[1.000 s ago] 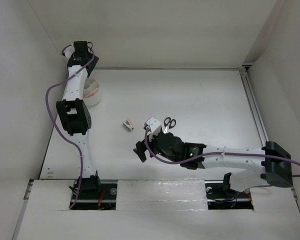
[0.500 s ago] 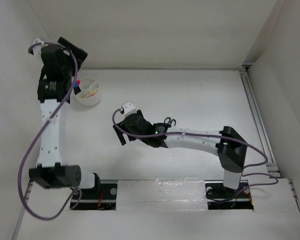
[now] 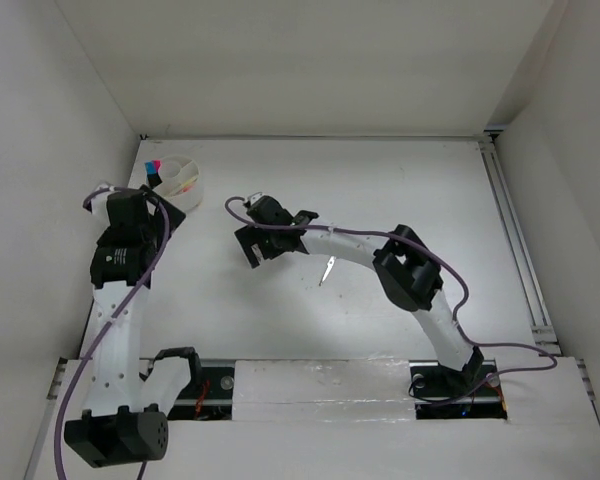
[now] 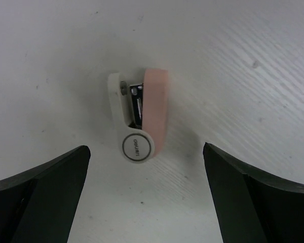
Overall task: Sort the stationery into containers
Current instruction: Pick up the stapler from the center of the board.
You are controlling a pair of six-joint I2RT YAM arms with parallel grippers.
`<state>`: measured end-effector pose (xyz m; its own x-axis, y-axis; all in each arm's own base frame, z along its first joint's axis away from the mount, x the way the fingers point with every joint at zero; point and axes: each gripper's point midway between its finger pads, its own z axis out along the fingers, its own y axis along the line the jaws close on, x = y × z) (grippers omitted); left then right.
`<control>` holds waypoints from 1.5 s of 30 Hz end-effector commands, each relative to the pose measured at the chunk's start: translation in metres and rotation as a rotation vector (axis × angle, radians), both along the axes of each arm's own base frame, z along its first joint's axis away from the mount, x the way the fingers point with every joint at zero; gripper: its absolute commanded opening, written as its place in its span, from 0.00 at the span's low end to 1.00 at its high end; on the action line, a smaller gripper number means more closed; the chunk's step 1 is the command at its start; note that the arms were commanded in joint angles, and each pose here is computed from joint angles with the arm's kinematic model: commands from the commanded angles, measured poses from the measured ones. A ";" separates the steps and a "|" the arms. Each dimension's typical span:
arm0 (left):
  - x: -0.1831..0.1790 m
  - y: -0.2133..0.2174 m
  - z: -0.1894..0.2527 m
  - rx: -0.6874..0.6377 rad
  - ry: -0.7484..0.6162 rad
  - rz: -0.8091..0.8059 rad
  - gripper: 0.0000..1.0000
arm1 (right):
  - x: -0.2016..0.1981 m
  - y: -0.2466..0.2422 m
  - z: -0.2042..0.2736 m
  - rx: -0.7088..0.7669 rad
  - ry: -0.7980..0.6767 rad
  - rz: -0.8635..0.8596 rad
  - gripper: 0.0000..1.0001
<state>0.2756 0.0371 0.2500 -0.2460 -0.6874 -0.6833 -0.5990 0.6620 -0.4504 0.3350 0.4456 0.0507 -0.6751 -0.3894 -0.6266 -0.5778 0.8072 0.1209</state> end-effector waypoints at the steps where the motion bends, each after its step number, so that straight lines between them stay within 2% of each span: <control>1: -0.005 0.003 -0.019 0.029 0.035 -0.012 1.00 | -0.011 0.017 0.009 0.016 0.025 0.063 0.99; 5: -0.018 0.020 -0.024 0.094 0.042 0.064 1.00 | -0.010 0.018 0.000 0.005 0.034 0.062 0.99; 12: -0.014 0.016 -0.023 0.084 -0.014 0.048 1.00 | -0.002 0.009 -0.024 -0.068 0.026 0.023 0.93; 18: -0.012 0.013 -0.025 0.079 -0.015 0.025 1.00 | 0.010 0.012 -0.025 -0.081 -0.014 -0.008 0.78; 19: -0.012 0.013 -0.025 0.079 -0.015 0.025 1.00 | 0.010 0.008 -0.033 -0.105 -0.009 -0.014 0.78; 21: -0.013 0.013 -0.023 0.080 -0.024 0.026 1.00 | 0.010 0.008 -0.033 -0.105 -0.009 -0.014 0.68; 23: -0.013 0.011 -0.023 0.075 -0.024 0.018 1.00 | 0.013 0.012 -0.030 -0.085 -0.023 -0.015 0.63; 26: -0.013 0.011 -0.023 0.075 -0.024 0.018 1.00 | 0.013 0.014 -0.032 -0.078 -0.026 -0.003 0.61; 27: -0.013 0.011 -0.023 0.075 -0.024 0.018 1.00 | 0.009 0.017 -0.032 -0.077 -0.027 0.006 0.50; 30: -0.011 0.010 -0.022 0.070 -0.034 0.011 1.00 | 0.010 0.021 -0.035 -0.072 -0.036 0.026 0.28; 31: -0.012 0.008 -0.026 0.071 -0.023 -0.005 1.00 | 0.006 0.024 -0.038 -0.073 -0.042 0.042 0.28; 32: -0.010 0.008 -0.024 0.072 -0.033 -0.005 1.00 | 0.003 0.025 -0.033 -0.057 -0.041 0.063 0.21; 33: -0.010 0.004 -0.024 0.067 -0.032 -0.031 1.00 | 0.003 0.031 -0.028 -0.026 -0.054 0.084 0.13; 34: -0.009 0.001 -0.024 0.065 -0.031 -0.049 1.00 | 0.000 0.033 -0.025 -0.008 -0.053 0.108 0.00; 36: -0.004 -0.007 -0.023 0.056 -0.044 -0.106 1.00 | -0.001 0.026 -0.008 0.029 -0.063 0.108 0.00; 37: -0.003 -0.019 -0.023 0.037 -0.045 -0.183 1.00 | 0.000 0.030 0.006 0.078 -0.091 0.115 0.00; 39: 0.003 -0.035 -0.021 -0.005 -0.065 -0.268 1.00 | -0.015 0.021 0.038 0.159 -0.118 0.143 0.00; 41: 0.005 -0.063 -0.030 -0.107 -0.060 -0.393 1.00 | -0.018 0.024 0.075 0.301 -0.170 0.159 0.00; 45: 0.009 -0.107 -0.033 -0.269 -0.133 -0.605 1.00 | -0.035 0.011 0.124 0.445 -0.223 0.182 0.00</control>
